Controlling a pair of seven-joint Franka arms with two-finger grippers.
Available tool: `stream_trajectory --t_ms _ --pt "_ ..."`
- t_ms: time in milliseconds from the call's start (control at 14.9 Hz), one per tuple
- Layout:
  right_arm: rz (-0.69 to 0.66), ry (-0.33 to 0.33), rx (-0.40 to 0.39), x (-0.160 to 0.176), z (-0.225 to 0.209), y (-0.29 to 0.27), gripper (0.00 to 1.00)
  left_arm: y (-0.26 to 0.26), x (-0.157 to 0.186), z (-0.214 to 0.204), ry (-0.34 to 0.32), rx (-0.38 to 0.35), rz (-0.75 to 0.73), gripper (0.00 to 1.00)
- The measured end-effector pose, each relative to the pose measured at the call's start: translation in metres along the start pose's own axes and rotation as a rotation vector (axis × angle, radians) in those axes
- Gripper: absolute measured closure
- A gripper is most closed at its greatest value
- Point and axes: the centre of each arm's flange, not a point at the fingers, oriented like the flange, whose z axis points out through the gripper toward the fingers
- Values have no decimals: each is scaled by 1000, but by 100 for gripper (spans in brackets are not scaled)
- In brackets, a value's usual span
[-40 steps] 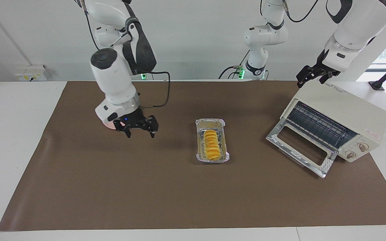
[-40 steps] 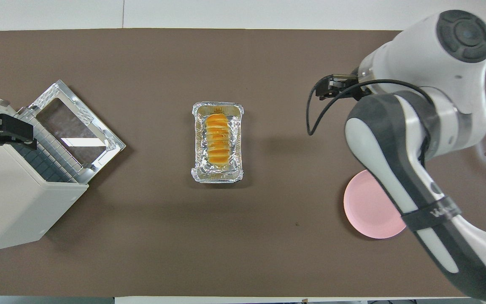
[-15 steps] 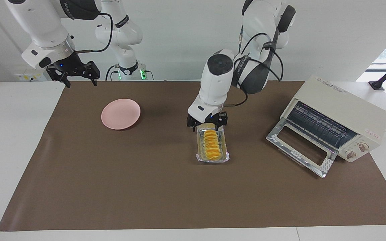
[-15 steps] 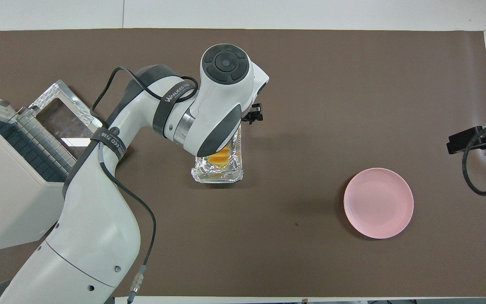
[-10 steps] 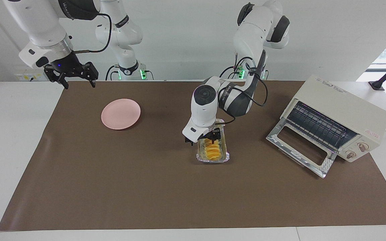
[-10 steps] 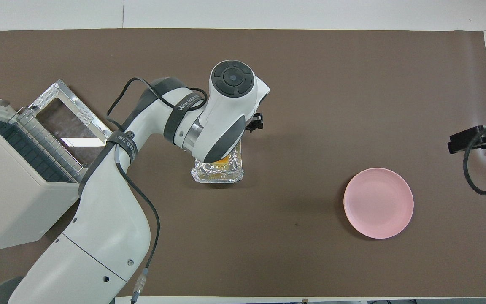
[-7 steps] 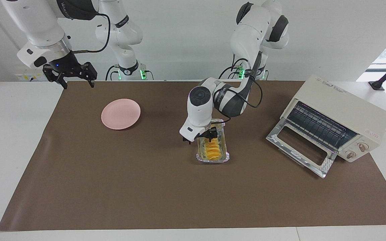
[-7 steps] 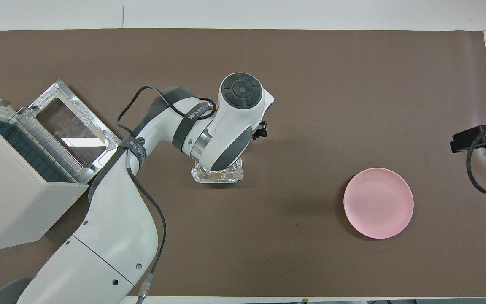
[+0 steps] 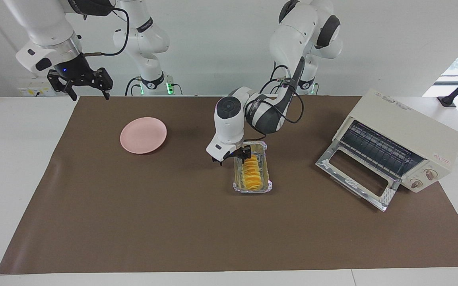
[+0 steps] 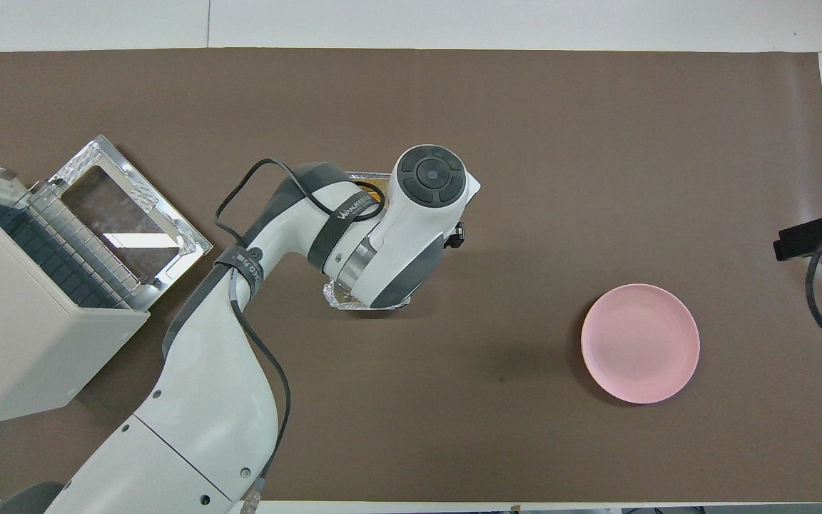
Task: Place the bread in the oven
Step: 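Carry the foil tray with the left gripper into the toaster oven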
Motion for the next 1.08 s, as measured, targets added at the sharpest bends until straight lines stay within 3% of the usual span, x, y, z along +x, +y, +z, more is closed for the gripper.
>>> stream_trajectory --t_ms 67,202,471,538,740,1077 --pt "0 -1 0 0 1 0 0 -2 0 3 -2 3 -1 23" --pt "0 -3 3 0 1 0 0 -5 0 10 -2 7 -5 41" --pt "0 -2 15 0 1 -1 0 -7 2 13 13 -3 -11 52" --pt "0 -2 16 0 1 -1 0 -7 2 13 14 -4 -15 59" --pt "0 -1 16 0 1 -1 0 -8 4 12 18 -6 -24 97" --pt "0 -2 16 0 2 -1 0 -12 7 8 26 -10 -55 98"
